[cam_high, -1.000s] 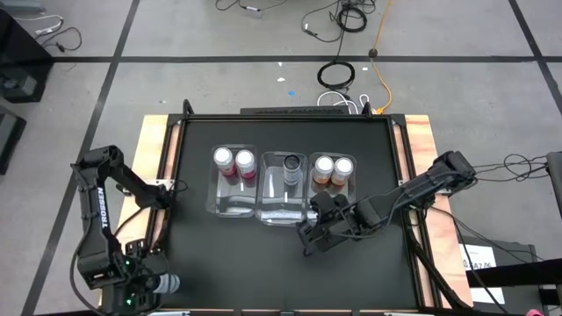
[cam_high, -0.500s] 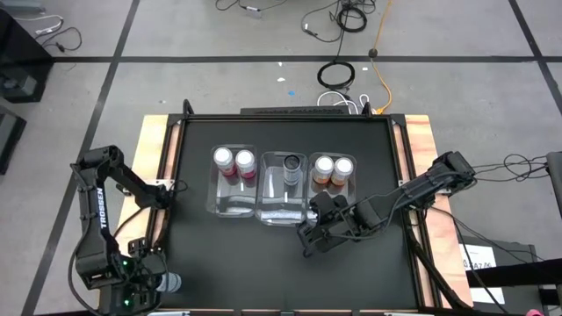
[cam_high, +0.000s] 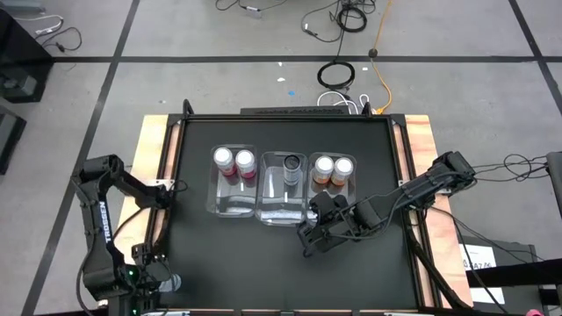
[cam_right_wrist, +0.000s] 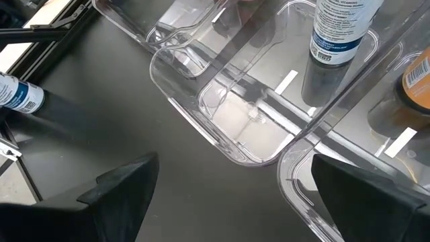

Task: Sort soda cans
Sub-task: Put the left white and blue soda can in the center transparent bin

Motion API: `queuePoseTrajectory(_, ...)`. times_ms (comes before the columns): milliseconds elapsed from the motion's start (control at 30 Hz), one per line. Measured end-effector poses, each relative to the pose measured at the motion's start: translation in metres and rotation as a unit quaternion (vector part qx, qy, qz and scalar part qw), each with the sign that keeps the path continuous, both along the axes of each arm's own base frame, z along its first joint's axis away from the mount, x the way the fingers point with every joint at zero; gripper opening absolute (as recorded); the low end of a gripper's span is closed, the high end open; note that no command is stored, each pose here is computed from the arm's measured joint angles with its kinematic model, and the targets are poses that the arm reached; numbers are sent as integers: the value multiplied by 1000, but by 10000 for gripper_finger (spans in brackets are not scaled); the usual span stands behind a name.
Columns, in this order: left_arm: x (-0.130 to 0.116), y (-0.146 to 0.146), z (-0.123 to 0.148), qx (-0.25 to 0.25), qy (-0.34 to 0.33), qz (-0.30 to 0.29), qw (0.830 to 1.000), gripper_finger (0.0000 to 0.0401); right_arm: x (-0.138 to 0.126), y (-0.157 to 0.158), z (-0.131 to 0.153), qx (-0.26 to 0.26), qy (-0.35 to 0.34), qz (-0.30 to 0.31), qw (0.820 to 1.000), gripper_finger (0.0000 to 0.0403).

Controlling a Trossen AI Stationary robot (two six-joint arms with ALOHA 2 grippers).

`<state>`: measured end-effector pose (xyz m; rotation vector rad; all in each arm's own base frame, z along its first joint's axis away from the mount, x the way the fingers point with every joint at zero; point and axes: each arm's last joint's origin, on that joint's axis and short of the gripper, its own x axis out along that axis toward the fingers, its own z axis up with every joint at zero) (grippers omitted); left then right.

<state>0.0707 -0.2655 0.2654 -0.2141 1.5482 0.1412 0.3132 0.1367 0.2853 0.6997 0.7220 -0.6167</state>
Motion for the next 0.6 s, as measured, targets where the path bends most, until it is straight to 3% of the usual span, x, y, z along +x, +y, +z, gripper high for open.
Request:
queuePoseTrajectory(267,2,-7,-8,4,2,0,1000,387,0,0,0,-1,0,0,1000,384)
queuePoseTrajectory(600,3,-7,-8,3,3,2,1000,270,0,0,0,-11,5,14,1000,384)
